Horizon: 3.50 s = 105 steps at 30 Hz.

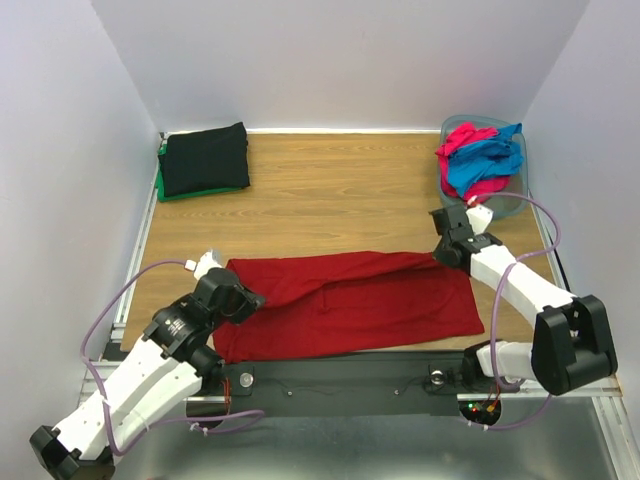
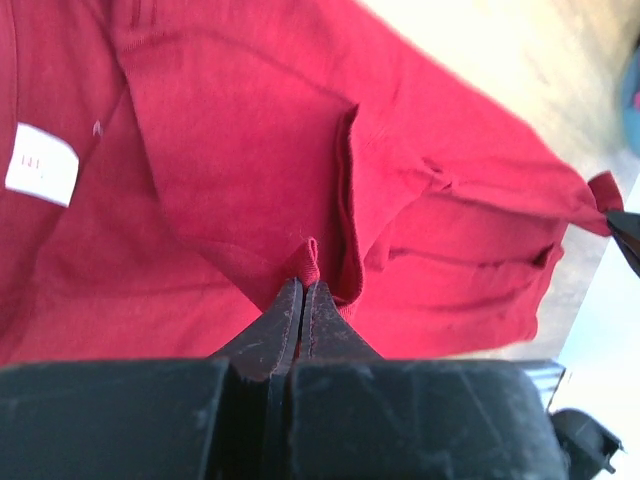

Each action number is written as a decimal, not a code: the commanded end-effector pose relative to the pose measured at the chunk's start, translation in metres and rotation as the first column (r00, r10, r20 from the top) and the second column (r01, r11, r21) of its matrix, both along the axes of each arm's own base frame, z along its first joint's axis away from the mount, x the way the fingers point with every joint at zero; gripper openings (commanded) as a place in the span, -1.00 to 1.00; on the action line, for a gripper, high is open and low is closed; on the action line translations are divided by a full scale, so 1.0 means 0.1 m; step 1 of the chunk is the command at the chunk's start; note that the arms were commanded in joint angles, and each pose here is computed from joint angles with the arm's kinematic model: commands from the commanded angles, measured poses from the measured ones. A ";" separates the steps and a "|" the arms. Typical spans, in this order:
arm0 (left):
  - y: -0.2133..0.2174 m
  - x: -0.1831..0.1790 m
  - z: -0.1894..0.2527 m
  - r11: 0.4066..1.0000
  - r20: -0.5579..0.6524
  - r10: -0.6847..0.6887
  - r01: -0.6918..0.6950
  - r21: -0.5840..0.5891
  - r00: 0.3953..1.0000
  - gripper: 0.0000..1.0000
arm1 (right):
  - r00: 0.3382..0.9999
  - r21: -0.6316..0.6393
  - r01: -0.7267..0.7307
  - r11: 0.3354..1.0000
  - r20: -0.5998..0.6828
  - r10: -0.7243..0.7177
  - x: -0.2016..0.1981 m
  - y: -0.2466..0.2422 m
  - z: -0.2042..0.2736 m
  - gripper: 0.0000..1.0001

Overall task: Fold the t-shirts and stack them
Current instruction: Fold the tshirt

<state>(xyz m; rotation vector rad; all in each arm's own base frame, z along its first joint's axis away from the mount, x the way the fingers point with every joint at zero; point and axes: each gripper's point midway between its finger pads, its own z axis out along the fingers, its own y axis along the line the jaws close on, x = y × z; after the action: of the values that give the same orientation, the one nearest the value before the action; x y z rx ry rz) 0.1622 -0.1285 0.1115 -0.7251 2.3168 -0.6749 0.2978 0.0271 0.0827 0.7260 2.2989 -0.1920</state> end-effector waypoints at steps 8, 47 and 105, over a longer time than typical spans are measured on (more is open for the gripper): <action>-0.09 -0.23 0.23 0.993 -0.008 -0.091 0.090 -0.082 0.996 0.97 | 0.989 -0.001 0.146 0.989 0.006 -0.146 -0.47 -0.24 -0.12 0.44; -1.22 -0.48 -0.39 0.868 -0.117 -0.493 0.496 -0.006 0.862 0.97 | 0.994 0.168 -0.083 0.982 -0.050 0.092 -0.23 0.30 -0.41 1.00; -2.16 -0.15 0.09 0.771 0.020 -0.618 0.602 0.208 0.786 0.97 | 0.984 0.140 -0.149 0.979 0.115 0.133 -0.05 0.29 0.15 1.00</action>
<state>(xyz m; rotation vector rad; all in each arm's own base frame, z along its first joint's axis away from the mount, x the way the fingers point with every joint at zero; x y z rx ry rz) 0.1458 -0.3242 0.0514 0.1782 2.6318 -0.5481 0.2709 0.0560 0.0677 0.6546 2.3625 0.0711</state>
